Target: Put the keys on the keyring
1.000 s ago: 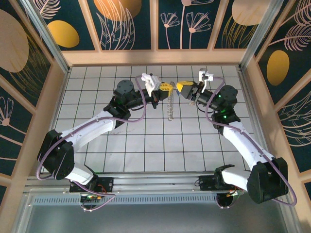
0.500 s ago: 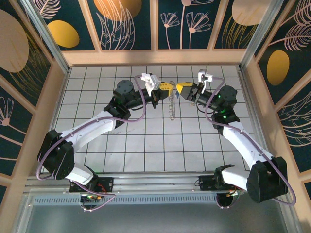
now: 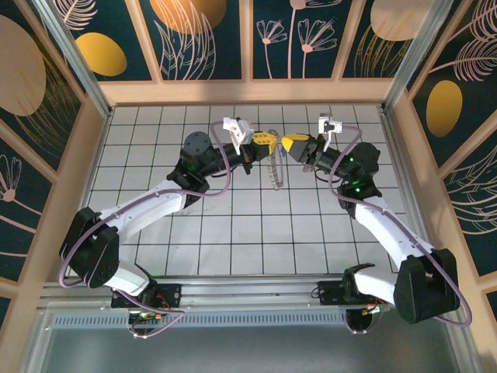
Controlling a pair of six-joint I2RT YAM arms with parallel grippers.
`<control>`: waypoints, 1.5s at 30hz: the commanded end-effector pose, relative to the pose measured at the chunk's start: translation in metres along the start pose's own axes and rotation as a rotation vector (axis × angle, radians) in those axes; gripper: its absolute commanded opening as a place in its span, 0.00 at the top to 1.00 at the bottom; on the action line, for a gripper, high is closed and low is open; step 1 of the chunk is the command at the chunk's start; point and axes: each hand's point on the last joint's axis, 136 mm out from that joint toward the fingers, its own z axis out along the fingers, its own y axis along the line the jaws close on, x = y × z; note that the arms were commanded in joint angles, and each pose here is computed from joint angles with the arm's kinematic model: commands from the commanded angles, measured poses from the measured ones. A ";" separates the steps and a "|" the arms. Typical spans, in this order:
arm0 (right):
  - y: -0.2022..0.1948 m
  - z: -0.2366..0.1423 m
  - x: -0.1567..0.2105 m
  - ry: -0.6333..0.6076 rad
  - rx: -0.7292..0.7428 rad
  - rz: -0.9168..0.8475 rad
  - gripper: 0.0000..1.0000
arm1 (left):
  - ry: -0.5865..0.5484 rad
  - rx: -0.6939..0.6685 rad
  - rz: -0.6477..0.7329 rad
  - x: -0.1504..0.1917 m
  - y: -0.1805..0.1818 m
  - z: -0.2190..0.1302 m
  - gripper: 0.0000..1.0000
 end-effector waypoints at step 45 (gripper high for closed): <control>0.016 0.016 0.000 -0.084 -0.125 0.298 1.00 | -0.464 -0.117 -0.163 -0.063 0.027 -0.018 1.00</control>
